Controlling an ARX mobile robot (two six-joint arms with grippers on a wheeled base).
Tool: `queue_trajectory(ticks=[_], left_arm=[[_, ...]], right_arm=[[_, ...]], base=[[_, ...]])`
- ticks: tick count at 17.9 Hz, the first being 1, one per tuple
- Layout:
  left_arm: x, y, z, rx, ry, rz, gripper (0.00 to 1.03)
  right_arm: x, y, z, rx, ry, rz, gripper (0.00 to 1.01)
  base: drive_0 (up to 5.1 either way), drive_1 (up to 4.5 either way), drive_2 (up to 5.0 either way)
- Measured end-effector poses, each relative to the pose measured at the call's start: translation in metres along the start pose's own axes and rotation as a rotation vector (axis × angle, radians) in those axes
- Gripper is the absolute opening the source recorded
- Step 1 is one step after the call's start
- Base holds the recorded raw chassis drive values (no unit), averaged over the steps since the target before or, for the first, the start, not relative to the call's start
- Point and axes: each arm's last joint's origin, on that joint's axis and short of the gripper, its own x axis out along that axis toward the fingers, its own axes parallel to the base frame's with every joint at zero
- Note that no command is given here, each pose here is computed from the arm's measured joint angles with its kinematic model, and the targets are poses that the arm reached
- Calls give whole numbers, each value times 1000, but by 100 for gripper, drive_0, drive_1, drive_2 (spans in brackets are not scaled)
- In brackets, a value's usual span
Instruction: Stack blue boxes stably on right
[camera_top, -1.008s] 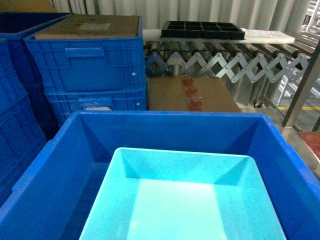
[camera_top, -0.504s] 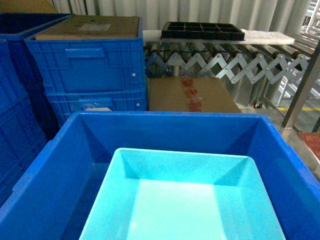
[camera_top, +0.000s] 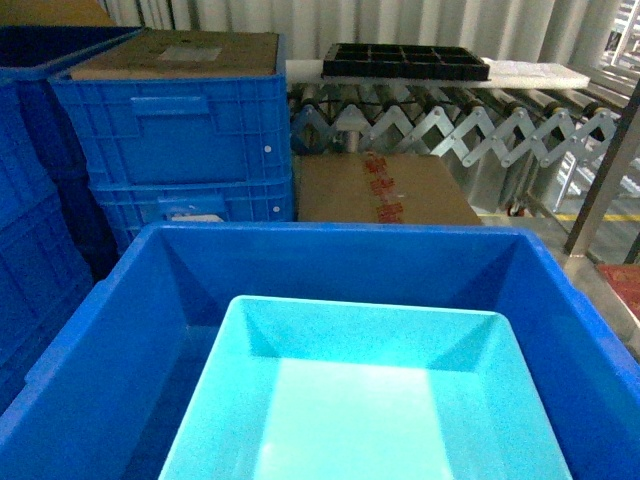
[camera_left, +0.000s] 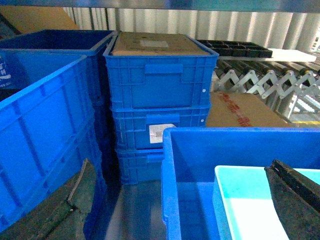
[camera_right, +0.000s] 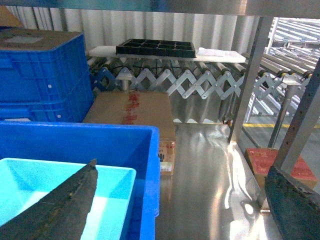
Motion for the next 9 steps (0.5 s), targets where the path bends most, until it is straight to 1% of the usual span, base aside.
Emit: queue_trajectory(ticks=[4, 9], left_arm=[[0, 0, 0, 0, 0, 0, 98], [0, 0, 0, 0, 0, 0, 98]], right_arm=[[0, 0, 0, 0, 0, 0, 97], [0, 0, 0, 0, 0, 0, 98]], base=[[0, 0, 0], [0, 0, 0]])
